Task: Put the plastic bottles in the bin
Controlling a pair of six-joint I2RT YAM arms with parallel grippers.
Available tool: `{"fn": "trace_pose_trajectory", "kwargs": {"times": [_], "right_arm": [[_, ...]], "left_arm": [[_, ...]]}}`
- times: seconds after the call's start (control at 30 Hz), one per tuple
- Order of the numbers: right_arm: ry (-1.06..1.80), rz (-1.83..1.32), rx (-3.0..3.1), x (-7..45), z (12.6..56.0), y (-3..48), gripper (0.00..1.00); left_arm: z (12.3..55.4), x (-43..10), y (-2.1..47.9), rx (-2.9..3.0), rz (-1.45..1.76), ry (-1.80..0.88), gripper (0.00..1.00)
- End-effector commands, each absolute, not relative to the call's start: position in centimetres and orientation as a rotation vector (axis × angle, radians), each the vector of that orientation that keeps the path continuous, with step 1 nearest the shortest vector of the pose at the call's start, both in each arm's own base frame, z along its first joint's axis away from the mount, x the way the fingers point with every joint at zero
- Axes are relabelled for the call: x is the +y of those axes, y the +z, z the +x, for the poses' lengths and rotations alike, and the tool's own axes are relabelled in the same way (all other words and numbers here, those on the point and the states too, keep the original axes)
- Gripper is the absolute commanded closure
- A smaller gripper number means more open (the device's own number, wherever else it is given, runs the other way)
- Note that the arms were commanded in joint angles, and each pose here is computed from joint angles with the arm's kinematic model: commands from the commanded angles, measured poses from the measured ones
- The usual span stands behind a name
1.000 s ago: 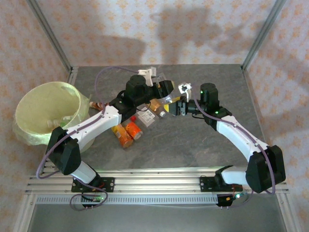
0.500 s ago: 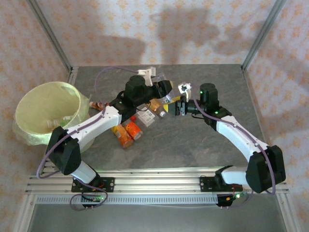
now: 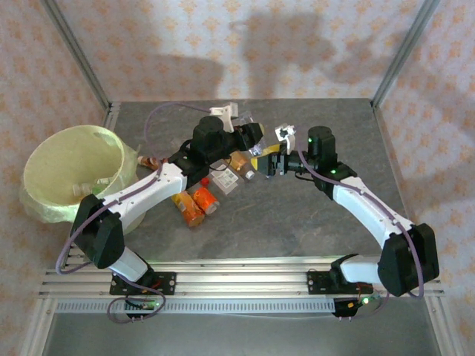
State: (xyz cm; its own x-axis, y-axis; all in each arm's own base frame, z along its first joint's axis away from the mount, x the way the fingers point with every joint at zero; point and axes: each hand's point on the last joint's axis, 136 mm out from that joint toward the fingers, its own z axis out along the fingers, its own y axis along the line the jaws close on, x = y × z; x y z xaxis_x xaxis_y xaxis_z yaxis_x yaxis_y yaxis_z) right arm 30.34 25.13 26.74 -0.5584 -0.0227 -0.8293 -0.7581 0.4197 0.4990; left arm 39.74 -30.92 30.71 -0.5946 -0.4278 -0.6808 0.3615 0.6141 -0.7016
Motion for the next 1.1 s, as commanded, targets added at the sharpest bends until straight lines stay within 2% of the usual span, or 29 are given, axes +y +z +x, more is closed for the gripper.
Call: {"fn": "trace_pose_trajectory", "kwargs": {"times": [0.0,0.2,0.23,0.43,0.67,1.07], "right_arm": [[1.113,-0.678,1.814,24.6,30.6,29.6,0.18],[0.972,-0.595,1.812,23.3,32.1,30.0,0.10],[0.953,-0.579,1.818,23.0,32.4,29.9,0.00],[0.919,-0.520,1.866,22.7,33.6,28.4,0.01],[0.793,-0.381,1.976,21.2,36.1,26.2,0.01],[0.770,-0.367,2.029,21.2,37.1,25.1,0.01]], "left_arm": [[39.3,-28.6,32.6,1.889,-0.066,-0.971,0.53],[38.9,-25.1,33.2,1.908,-0.095,-0.752,0.53],[38.7,-24.3,33.4,1.912,-0.103,-0.707,0.53],[37.1,-20.0,35.4,1.885,-0.093,-0.484,0.53],[34.6,-12.0,38.9,1.790,-0.230,-0.157,0.54],[28.4,1.0,46.8,1.550,-0.502,0.004,0.54]]}}
